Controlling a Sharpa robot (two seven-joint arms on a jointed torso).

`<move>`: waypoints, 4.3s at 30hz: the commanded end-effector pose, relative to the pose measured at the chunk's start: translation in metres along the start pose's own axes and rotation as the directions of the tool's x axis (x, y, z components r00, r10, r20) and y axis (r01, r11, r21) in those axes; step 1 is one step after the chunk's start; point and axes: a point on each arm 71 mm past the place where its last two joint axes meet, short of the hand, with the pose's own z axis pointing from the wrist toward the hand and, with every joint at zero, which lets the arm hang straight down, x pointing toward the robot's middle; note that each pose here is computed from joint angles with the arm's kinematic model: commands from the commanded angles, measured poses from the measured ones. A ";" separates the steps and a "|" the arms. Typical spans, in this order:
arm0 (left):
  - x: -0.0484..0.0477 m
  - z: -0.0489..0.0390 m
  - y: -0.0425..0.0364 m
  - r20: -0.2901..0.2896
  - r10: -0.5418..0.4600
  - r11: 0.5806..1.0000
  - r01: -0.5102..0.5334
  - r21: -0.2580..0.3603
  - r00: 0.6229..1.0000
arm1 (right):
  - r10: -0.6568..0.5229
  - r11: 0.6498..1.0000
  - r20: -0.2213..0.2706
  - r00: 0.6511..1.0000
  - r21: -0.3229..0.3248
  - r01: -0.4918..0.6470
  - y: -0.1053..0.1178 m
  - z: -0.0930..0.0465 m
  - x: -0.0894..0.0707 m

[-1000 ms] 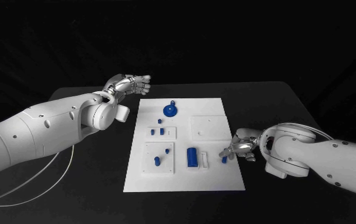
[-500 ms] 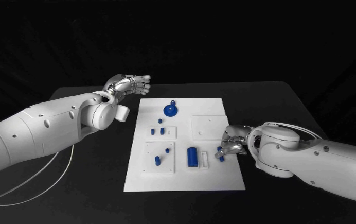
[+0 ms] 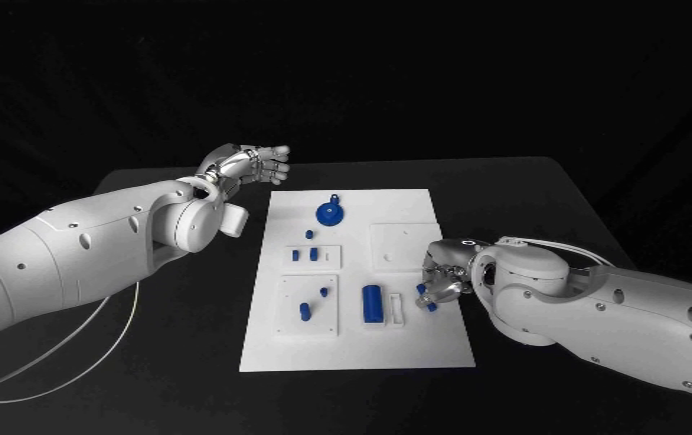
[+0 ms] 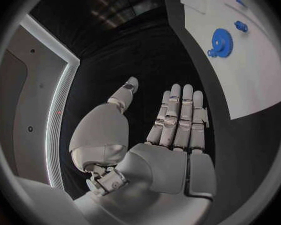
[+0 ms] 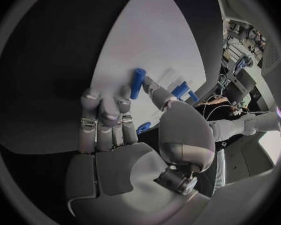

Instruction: Assemble the parts on the task board

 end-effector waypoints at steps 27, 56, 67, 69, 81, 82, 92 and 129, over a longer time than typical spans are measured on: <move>0.0027 0.0003 -0.0007 -0.017 -0.009 1.000 0.009 0.001 1.000 | 0.403 0.915 -0.186 0.896 0.092 -0.392 -0.021 -0.009 0.019; 0.0031 0.0004 -0.0007 -0.018 -0.009 1.000 0.009 0.001 1.000 | 0.515 0.855 -0.205 0.832 0.057 -0.515 0.005 -0.011 0.015; 0.0042 0.0005 -0.0006 -0.028 -0.011 1.000 0.011 -0.003 1.000 | 0.500 0.864 -0.228 0.835 0.062 -0.501 0.006 -0.008 0.016; 0.0042 0.0005 -0.0006 -0.028 -0.011 1.000 0.011 -0.003 1.000 | 0.496 0.866 -0.234 0.836 0.061 -0.497 0.008 -0.008 0.016; 0.0037 0.0004 -0.0005 -0.026 -0.011 1.000 0.011 -0.003 1.000 | 0.496 0.865 -0.236 0.836 0.053 -0.498 0.011 -0.006 0.016; 0.0035 0.0004 -0.0004 -0.025 -0.010 1.000 0.010 -0.003 1.000 | 0.496 0.865 -0.236 0.836 0.051 -0.499 0.012 -0.006 0.016; 0.0029 0.0003 -0.0003 -0.024 -0.010 1.000 0.010 -0.004 1.000 | 0.497 0.864 -0.233 0.836 0.044 -0.502 0.013 -0.006 0.015; 0.0017 -0.0001 0.0002 -0.023 -0.009 1.000 0.008 -0.009 1.000 | 0.385 0.914 -0.293 0.875 -0.008 -0.405 0.012 -0.011 0.019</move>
